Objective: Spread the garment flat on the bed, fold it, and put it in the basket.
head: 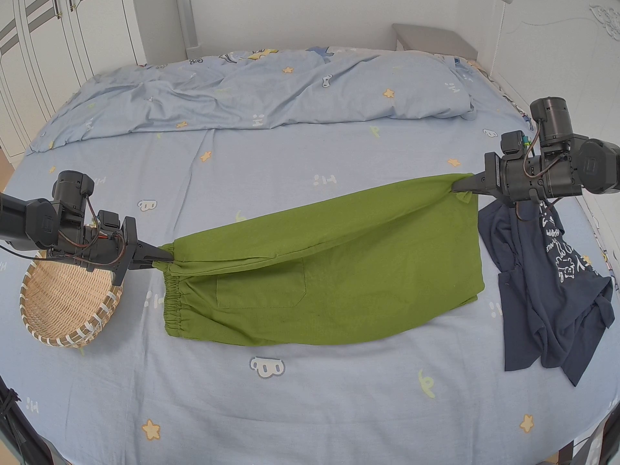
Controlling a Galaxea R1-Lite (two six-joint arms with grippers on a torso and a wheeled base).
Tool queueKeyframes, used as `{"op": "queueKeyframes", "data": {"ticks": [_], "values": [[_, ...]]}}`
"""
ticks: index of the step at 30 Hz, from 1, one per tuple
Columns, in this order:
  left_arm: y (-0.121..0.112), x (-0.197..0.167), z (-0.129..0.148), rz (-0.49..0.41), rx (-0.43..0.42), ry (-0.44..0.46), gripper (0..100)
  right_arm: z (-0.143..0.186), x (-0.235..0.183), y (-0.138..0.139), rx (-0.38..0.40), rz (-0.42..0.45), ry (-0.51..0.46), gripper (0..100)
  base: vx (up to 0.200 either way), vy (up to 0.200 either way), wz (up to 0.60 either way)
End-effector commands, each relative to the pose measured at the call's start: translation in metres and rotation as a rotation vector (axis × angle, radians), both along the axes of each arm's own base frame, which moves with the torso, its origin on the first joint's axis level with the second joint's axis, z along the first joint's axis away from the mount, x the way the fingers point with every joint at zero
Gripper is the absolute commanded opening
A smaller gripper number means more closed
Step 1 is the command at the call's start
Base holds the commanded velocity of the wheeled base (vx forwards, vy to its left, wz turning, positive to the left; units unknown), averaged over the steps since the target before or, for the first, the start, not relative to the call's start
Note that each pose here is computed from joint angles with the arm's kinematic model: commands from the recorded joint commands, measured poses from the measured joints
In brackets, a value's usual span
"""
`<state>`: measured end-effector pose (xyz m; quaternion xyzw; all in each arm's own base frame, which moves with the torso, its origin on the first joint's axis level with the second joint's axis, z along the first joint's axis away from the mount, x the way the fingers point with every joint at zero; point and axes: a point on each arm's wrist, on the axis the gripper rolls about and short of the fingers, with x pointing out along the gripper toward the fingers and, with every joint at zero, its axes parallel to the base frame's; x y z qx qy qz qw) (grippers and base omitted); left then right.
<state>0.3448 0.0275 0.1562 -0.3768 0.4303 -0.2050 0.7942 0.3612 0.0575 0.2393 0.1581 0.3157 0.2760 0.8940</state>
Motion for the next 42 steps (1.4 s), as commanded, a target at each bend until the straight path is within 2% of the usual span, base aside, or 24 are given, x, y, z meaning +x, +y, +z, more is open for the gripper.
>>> {"op": "queueKeyframes", "data": {"ticks": [1, 15, 16, 17, 18, 25, 27, 29, 32, 36, 39, 42], "values": [[-0.001, 0.002, -0.002, -0.003, 0.001, 0.005, 0, -0.019, 0.018, -0.003, -0.003, -0.013, 0.02, 0, 0.0, 0.0, 0.0], [-0.004, 0.006, -0.007, -0.013, -0.002, 0.018, 0, -0.046, 0.04, -0.001, -0.006, -0.012, 0.052, 0, 0.0, 0.0, 0.0], [-0.004, 0.007, -0.008, -0.014, -0.001, 0.02, 100, -0.046, 0.04, -0.001, -0.007, -0.011, 0.053, 0, 0.0, 0.0, 0.0], [-0.005, 0.008, -0.009, -0.014, 0.0, 0.02, 100, -0.049, 0.041, -0.001, -0.01, -0.008, 0.058, 0, 0.0, 0.0, 0.0], [-0.005, 0.008, -0.009, -0.016, 0.0, 0.019, 100, -0.049, 0.041, 0.001, -0.01, -0.005, 0.059, 100, 0.0, 0.0, 0.0], [-0.01, 0.012, -0.003, -0.027, -0.005, 0.003, 100, -0.057, 0.04, 0.009, -0.015, 0.018, 0.08, 100, 0.0, 0.0, 0.0], [-0.017, 0.01, 0.0, -0.042, -0.011, 0.008, 100, -0.056, 0.04, 0.01, -0.014, 0.019, 0.078, 100, 0.0, 0.0, 0.0], [-0.035, 0.002, 0.019, -0.063, -0.035, -0.013, 100, -0.056, 0.04, 0.01, -0.013, 0.018, 0.079, 100, 0.0, 0.0, 0.0], [-0.049, -0.004, 0.028, -0.082, -0.056, -0.012, 100, -0.056, 0.039, 0.01, -0.012, 0.018, 0.084, 100, 0.0, 0.0, 0.0], [-0.059, -0.002, 0.026, -0.105, -0.063, -0.001, 100, -0.058, 0.038, 0.01, -0.013, 0.018, 0.092, 100, 0.0, 0.0, 0.0], [-0.06, 0.011, 0.007, -0.103, -0.061, 0.028, 100, -0.06, 0.036, 0.01, -0.013, 0.017, 0.104, 100, 0.0, 0.0, 0.0], [-0.059, 0.015, 0.0, -0.1, -0.059, 0.036, 100, -0.053, 0.037, 0.011, -0.008, 0.018, 0.081, 100, 0.0, 0.0, 0.0]]}}
